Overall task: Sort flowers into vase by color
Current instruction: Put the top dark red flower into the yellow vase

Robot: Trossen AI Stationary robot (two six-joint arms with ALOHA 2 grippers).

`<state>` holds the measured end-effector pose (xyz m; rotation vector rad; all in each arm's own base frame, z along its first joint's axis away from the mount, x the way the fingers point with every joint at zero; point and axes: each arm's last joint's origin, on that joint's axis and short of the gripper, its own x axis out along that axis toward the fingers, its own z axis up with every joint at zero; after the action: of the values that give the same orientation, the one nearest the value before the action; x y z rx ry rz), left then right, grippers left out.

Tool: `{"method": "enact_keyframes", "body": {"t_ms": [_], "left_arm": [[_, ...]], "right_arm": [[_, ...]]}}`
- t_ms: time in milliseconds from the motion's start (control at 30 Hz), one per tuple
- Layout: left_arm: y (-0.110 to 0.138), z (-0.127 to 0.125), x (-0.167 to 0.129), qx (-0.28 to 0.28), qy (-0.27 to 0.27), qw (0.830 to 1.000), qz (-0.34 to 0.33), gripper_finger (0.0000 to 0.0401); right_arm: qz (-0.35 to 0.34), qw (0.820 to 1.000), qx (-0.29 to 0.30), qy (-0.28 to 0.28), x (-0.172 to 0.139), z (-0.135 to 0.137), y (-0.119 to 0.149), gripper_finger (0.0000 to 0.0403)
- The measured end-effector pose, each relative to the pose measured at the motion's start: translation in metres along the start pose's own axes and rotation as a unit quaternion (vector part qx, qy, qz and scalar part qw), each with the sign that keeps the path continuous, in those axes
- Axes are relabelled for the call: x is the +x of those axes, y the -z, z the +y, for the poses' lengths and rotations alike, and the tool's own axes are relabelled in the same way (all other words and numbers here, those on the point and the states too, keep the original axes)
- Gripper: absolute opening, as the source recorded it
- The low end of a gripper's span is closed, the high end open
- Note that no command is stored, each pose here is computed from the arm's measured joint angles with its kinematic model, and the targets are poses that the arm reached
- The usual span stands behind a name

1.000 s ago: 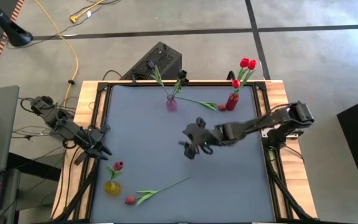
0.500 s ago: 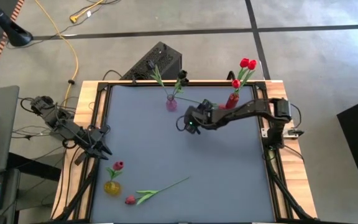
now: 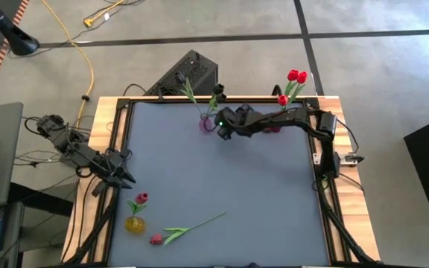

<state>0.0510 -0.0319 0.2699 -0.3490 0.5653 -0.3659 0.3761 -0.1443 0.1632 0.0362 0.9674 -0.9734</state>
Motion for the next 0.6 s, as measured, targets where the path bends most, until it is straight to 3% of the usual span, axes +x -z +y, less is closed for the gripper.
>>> {"method": "enact_keyframes", "body": {"t_ms": [200,433,600], "left_arm": [[0.000,0.000,0.000,-0.025,0.000,1.000,0.000,0.0107],[0.000,0.000,0.000,-0.030,0.000,1.000,0.000,0.0107],[0.000,0.000,0.000,-0.034,0.000,0.999,0.000,0.0107]], "right_arm": [[0.025,0.999,0.024,-0.039,0.013,-0.020,-0.005,0.0285],[0.063,0.996,-0.001,-0.057,0.023,-0.034,-0.001,0.0285],[0.105,0.988,-0.024,-0.108,0.026,-0.041,0.005,0.0285]]}}
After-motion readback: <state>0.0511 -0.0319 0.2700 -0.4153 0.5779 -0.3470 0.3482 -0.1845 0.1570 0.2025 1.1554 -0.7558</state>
